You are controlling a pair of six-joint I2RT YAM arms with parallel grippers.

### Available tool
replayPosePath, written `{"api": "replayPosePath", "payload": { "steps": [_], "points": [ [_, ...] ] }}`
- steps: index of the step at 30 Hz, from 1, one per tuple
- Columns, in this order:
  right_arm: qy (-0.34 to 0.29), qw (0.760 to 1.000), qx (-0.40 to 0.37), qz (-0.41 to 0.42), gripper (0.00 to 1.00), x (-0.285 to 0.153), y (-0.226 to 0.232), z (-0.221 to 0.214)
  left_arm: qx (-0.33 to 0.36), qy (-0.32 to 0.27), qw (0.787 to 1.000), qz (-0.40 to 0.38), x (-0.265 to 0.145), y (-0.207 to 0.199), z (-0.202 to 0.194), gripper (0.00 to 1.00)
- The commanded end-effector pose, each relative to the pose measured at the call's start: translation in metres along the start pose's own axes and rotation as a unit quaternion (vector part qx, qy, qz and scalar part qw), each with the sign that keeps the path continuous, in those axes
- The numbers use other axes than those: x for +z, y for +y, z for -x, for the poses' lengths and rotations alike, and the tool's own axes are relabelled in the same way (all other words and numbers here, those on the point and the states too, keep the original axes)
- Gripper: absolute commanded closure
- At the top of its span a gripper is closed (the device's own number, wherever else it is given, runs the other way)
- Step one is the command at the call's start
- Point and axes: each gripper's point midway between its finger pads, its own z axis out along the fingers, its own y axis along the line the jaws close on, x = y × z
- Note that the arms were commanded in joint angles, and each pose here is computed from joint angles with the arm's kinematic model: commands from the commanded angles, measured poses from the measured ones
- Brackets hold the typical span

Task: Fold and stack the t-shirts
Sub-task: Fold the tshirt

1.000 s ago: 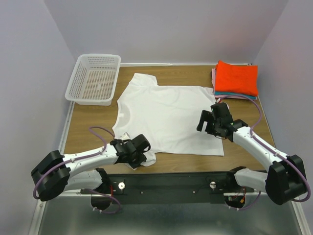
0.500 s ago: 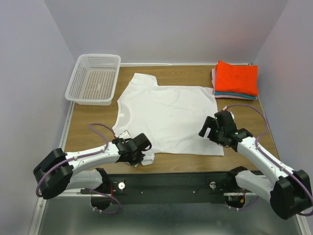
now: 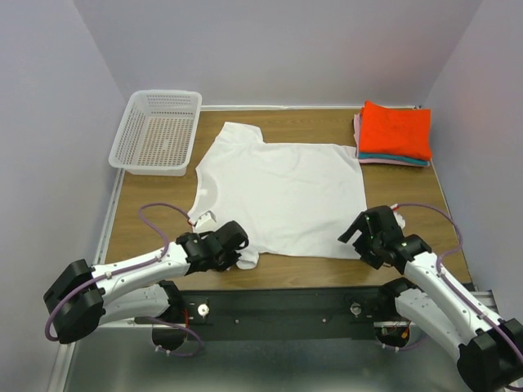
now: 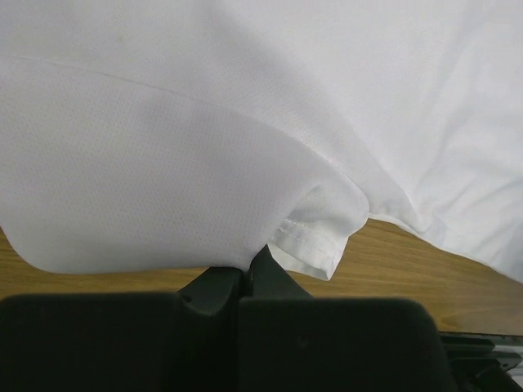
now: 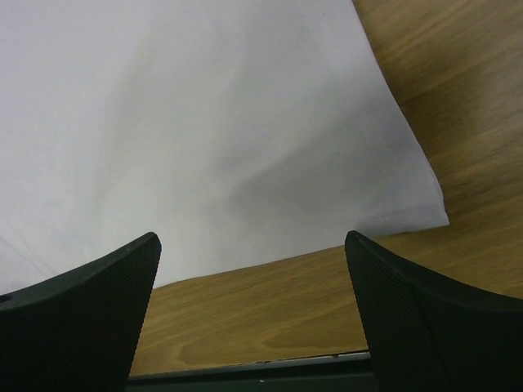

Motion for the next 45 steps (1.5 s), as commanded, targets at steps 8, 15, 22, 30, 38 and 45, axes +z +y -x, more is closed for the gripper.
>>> {"api": "replayPosePath", "payload": {
  "steps": [8,15,22,30,38,45],
  "points": [
    [-0.015,0.996,0.062,-0.061,0.05,0.017,-0.033,-0.009,-0.018,-0.043,0.998,-0.039,0.004,-0.006,0.015,1.00],
    [-0.040,0.995,0.054,-0.071,0.31,0.022,-0.035,0.001,-0.018,-0.058,0.998,-0.030,0.002,-0.005,0.021,1.00],
    [-0.052,0.996,0.038,-0.063,0.75,0.019,-0.027,0.011,-0.021,-0.076,0.997,-0.027,-0.001,-0.005,0.029,1.00],
    [-0.070,0.996,0.006,-0.045,0.99,0.009,-0.006,0.030,-0.021,-0.126,0.991,-0.043,-0.013,-0.022,0.053,1.00],
    [-0.101,0.993,-0.019,-0.050,0.99,0.001,0.015,0.058,-0.007,-0.177,0.982,-0.058,-0.019,-0.045,0.091,1.00],
    [-0.133,0.989,-0.038,-0.057,0.99,0.001,0.035,0.084,0.018,-0.205,0.977,-0.049,-0.012,-0.058,0.124,1.00]
  ]
}}
